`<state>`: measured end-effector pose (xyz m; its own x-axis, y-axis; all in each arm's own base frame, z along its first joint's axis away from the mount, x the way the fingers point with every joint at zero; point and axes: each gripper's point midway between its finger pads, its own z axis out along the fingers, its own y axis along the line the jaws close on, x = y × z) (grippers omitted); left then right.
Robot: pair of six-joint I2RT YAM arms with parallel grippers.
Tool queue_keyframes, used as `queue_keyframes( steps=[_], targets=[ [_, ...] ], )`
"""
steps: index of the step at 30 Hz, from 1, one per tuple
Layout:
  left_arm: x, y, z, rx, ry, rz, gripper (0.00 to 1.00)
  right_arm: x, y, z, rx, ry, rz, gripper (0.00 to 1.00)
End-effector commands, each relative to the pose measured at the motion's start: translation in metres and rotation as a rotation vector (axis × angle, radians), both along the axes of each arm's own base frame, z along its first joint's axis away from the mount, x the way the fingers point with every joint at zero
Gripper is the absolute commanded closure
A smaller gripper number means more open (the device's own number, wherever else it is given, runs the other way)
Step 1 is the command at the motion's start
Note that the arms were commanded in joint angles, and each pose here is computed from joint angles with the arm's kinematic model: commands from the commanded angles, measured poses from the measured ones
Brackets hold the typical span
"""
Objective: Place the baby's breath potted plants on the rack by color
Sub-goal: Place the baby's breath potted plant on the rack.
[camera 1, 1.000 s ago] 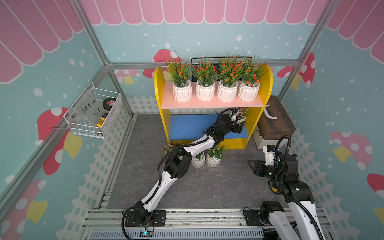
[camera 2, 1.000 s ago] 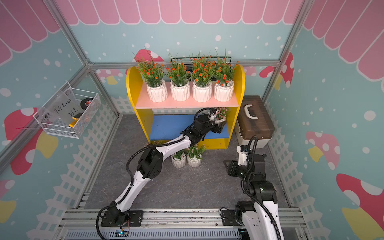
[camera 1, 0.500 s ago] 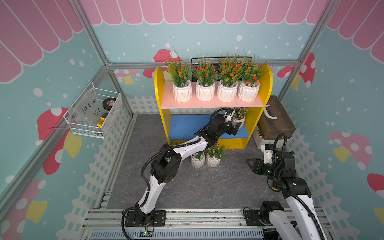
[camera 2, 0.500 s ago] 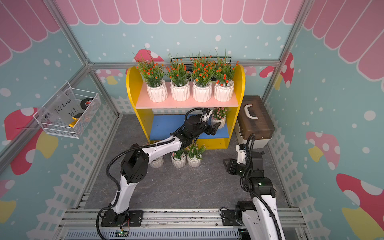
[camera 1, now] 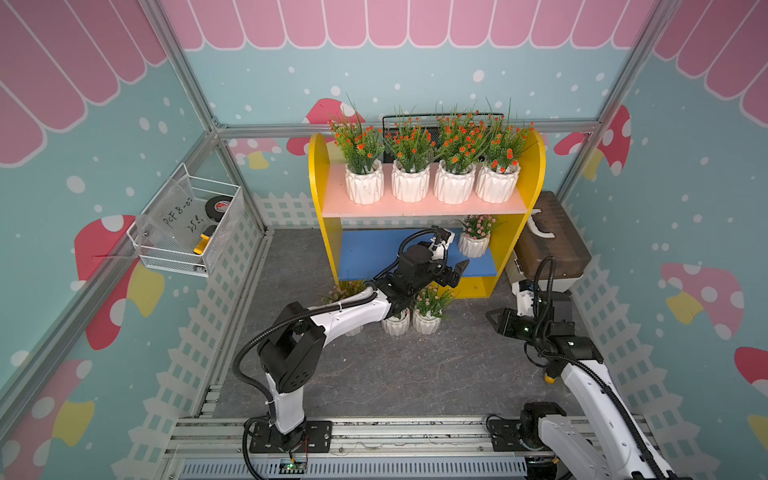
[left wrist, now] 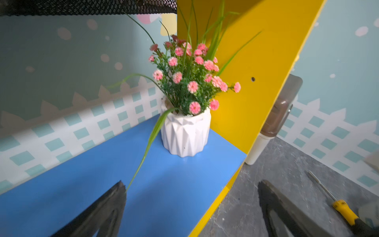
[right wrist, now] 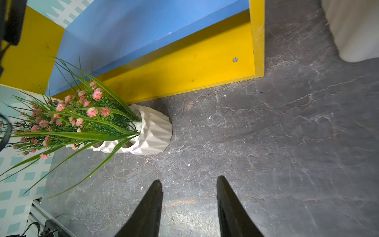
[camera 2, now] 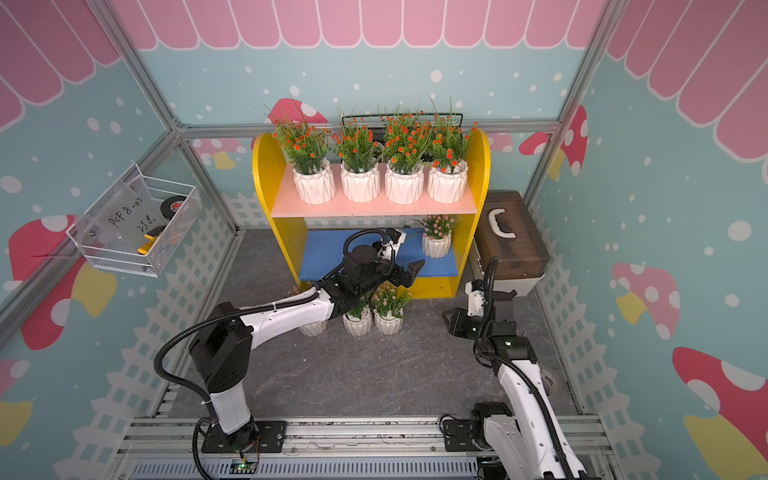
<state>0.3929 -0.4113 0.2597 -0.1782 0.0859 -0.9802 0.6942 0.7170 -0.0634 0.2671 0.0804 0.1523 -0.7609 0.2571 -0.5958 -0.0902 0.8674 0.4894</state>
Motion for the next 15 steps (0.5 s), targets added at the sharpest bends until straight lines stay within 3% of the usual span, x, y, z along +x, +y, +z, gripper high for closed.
queue_keyframes(
  steps=[1,15],
  targets=[
    [-0.014,0.014,0.016,-0.033,-0.043,0.036,0.02,0.012,0.010,-0.003,-0.009,-0.030,0.020,0.59],
    [-0.073,0.073,-0.029,0.085,0.009,0.130,0.02,0.035,0.054,-0.030,-0.070,0.010,0.117,0.64]
  ],
)
